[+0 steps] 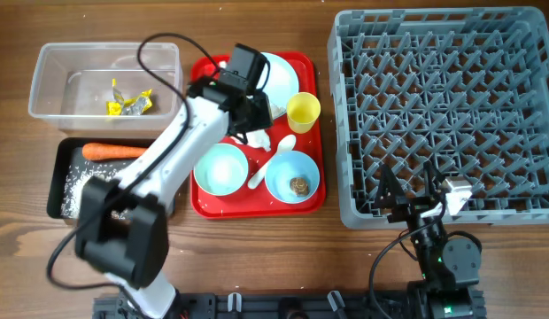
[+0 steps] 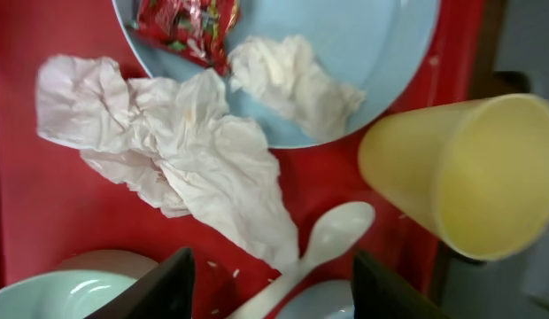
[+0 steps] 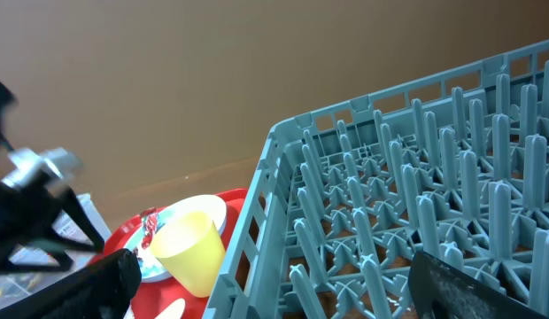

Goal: Sort waste into correct bins and load items into the dishwasher rack
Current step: 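Move the left gripper right over the tissues on the red tray, then close the left gripper on the white tissues and lift them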

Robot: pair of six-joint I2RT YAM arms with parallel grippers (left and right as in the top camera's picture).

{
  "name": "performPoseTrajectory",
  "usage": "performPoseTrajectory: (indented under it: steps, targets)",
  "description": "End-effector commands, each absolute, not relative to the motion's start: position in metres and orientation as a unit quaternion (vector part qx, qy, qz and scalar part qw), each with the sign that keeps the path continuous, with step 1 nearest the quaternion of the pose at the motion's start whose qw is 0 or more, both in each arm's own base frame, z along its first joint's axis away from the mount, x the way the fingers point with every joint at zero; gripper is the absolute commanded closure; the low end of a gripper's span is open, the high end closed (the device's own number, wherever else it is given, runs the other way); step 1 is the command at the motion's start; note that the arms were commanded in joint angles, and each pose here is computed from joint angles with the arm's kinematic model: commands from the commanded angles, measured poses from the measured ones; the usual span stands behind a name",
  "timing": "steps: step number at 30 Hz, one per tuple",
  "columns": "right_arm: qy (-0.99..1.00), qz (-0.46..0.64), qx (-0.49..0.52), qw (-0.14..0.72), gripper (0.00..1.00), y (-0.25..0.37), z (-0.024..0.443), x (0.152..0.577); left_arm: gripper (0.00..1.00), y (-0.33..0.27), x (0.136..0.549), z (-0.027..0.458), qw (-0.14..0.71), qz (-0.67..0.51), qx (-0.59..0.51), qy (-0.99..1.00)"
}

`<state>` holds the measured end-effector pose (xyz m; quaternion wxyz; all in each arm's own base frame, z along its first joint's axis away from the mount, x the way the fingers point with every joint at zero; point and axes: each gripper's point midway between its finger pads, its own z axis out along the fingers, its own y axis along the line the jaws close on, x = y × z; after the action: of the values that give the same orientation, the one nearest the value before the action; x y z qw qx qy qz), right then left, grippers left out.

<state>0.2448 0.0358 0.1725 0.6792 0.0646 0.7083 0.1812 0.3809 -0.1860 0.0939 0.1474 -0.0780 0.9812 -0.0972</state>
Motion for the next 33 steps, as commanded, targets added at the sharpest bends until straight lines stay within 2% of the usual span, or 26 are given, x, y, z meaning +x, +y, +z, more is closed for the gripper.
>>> performPoseTrajectory:
  steps: [1,4,8,15,17,20,21,22,26,33]
  targets:
    - [0.705,0.176,0.065,0.684,0.01,0.034,0.174,0.245,0.43,-0.189,0.377,0.063,0.116,-0.077,-0.086,0.987]
    - [0.705,0.176,0.065,0.684,0.00,0.034,0.174,0.245,0.41,-0.189,0.375,0.050,0.102,-0.068,-0.084,0.989]
    - [0.705,0.176,0.065,0.684,0.00,0.034,0.174,0.245,0.43,-0.189,0.373,0.038,0.091,-0.061,-0.084,0.990]
    - [0.705,0.176,0.065,0.684,0.00,0.034,0.174,0.245,0.55,-0.189,0.374,0.025,0.082,-0.056,-0.084,0.992]
    - [0.705,0.176,0.065,0.684,0.00,0.034,0.174,0.245,0.60,-0.189,0.375,0.024,0.084,-0.057,-0.084,0.991]
    - [0.705,0.176,0.065,0.684,0.00,0.034,0.174,0.245,0.78,-0.190,0.375,0.024,0.084,-0.057,-0.084,0.991]
    - [0.705,0.176,0.065,0.684,0.00,0.034,0.174,0.245,0.91,-0.189,0.374,0.025,0.082,-0.056,-0.084,0.991]
    - [0.705,0.176,0.065,0.684,0.00,0.034,0.174,0.245,0.96,-0.189,0.374,0.026,0.082,-0.056,-0.083,0.992]
    - [0.705,0.176,0.065,0.684,0.00,0.034,0.174,0.245,0.96,-0.185,0.376,0.048,0.100,-0.063,-0.082,0.990]
    - [0.705,0.176,0.065,0.684,0.00,0.034,0.174,0.245,0.96,-0.176,0.383,0.123,0.184,-0.092,-0.077,0.975]
